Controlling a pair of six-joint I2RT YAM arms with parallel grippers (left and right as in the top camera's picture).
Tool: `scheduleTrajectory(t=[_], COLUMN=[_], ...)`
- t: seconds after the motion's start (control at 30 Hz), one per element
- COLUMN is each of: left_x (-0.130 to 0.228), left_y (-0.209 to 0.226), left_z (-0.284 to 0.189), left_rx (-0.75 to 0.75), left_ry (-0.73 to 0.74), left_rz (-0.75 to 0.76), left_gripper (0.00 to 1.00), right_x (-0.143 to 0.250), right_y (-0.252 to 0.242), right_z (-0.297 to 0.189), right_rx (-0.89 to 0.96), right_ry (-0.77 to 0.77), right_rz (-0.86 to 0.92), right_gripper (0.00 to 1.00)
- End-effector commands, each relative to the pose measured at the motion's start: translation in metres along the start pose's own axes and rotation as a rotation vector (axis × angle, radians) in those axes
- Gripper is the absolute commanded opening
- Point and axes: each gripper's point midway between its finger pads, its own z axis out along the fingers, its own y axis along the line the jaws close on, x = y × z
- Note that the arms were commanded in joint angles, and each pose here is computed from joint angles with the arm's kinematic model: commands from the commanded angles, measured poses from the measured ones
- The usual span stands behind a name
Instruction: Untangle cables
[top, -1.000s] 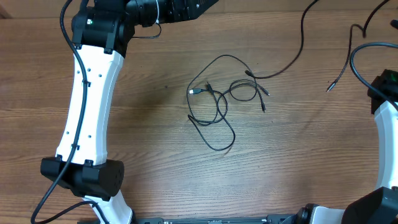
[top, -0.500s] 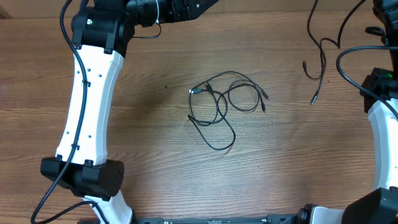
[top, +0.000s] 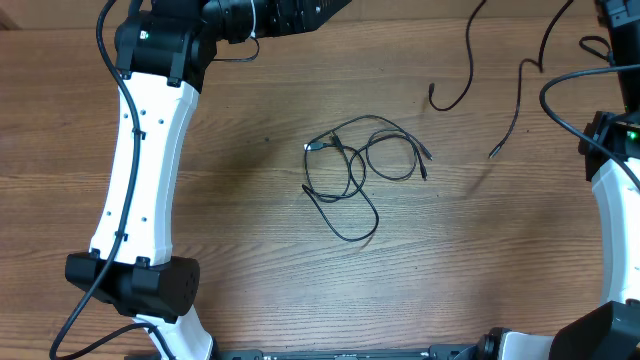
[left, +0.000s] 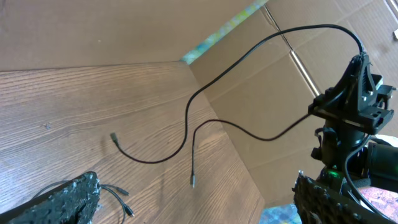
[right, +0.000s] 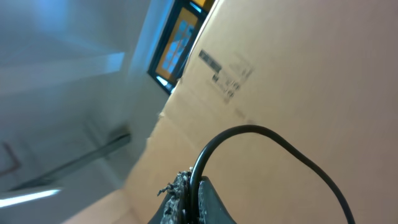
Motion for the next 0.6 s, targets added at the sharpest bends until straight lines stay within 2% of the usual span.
scheduleTrajectory(t=[0.0,0.13,0.33,0.57], left_x=[-0.002,-0.002,-0.002,-0.002], left_y=[0.0,0.0,0.0,0.0], left_z=[-0.001,-0.001,-0.001,-0.001], left_rx=[-0.001,-0.001,-0.001,-0.001], left_ry=[-0.006,-0.006,-0.006,-0.006], left_rz=[0.015,0.015,0.015,0.015], left_gripper=[1.0,1.0,1.0,1.0], right_x=[-0.015,0.001,0.029,0.028], right_y=[0.003,-0.02,-0.065,-0.1], right_z=[0.003,0.009,0.037,0.055], right_rx=[0.007,0.017,0.06,0.171], right_ry=[-0.062,0.024,0.268,0.405], right_rz=[-0.196,-0.285,-0.376,-0.484], right_gripper=[0.04,0.04,0.04,0.04])
